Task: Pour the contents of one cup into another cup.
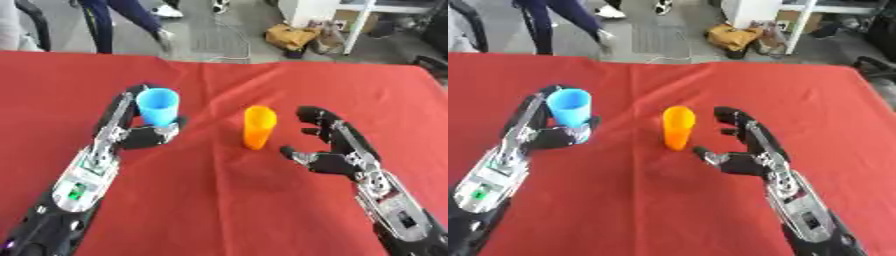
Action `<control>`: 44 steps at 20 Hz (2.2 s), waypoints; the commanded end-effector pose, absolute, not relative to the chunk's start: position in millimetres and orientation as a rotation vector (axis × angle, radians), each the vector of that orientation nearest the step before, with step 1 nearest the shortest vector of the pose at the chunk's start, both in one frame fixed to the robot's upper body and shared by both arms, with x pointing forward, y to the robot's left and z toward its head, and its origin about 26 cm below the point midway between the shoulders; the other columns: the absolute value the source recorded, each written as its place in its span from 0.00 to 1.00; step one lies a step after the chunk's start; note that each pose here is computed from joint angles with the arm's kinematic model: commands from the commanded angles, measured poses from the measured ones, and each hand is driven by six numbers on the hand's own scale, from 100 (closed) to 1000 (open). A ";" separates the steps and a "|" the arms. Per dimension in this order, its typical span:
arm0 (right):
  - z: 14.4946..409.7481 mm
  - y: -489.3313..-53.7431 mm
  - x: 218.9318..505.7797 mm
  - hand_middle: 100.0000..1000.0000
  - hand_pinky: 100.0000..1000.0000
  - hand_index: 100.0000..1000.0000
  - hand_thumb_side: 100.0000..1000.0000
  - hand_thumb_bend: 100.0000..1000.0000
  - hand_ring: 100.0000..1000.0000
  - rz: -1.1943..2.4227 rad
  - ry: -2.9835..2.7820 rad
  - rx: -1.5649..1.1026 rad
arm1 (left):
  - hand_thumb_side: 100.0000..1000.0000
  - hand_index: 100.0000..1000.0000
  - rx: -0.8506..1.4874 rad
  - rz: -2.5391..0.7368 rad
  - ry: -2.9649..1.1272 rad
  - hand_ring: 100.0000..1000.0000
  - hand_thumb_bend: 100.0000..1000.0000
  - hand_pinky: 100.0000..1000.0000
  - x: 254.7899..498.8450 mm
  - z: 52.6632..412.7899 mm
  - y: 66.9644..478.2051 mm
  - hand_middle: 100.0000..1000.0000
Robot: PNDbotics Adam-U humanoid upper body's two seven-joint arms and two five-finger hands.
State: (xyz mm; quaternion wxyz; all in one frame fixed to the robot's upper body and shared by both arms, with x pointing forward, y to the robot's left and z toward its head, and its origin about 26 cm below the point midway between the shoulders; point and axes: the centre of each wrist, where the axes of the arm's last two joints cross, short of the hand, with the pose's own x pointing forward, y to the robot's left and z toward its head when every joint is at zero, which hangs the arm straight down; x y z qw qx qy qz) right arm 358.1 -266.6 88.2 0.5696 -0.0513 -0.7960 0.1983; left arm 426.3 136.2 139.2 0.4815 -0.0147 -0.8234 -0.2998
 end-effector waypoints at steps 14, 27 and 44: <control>81.4 -265.4 390.4 0.79 0.82 0.86 0.00 0.52 0.87 0.569 -1.838 -0.155 | 0.00 0.64 -0.124 -0.759 -2.079 0.40 0.46 0.35 401.8 166.6 132.6 0.43; 80.4 -259.8 402.6 0.78 0.82 0.85 0.00 0.52 0.87 0.562 -1.844 -0.176 | 0.00 0.64 -0.161 -0.761 -2.088 0.40 0.47 0.36 398.7 167.8 125.5 0.43; 75.4 -249.3 412.2 0.77 0.79 0.85 0.00 0.52 0.85 0.566 -1.844 -0.177 | 0.00 0.64 -0.183 -0.753 -2.090 0.40 0.47 0.37 397.8 166.7 122.1 0.43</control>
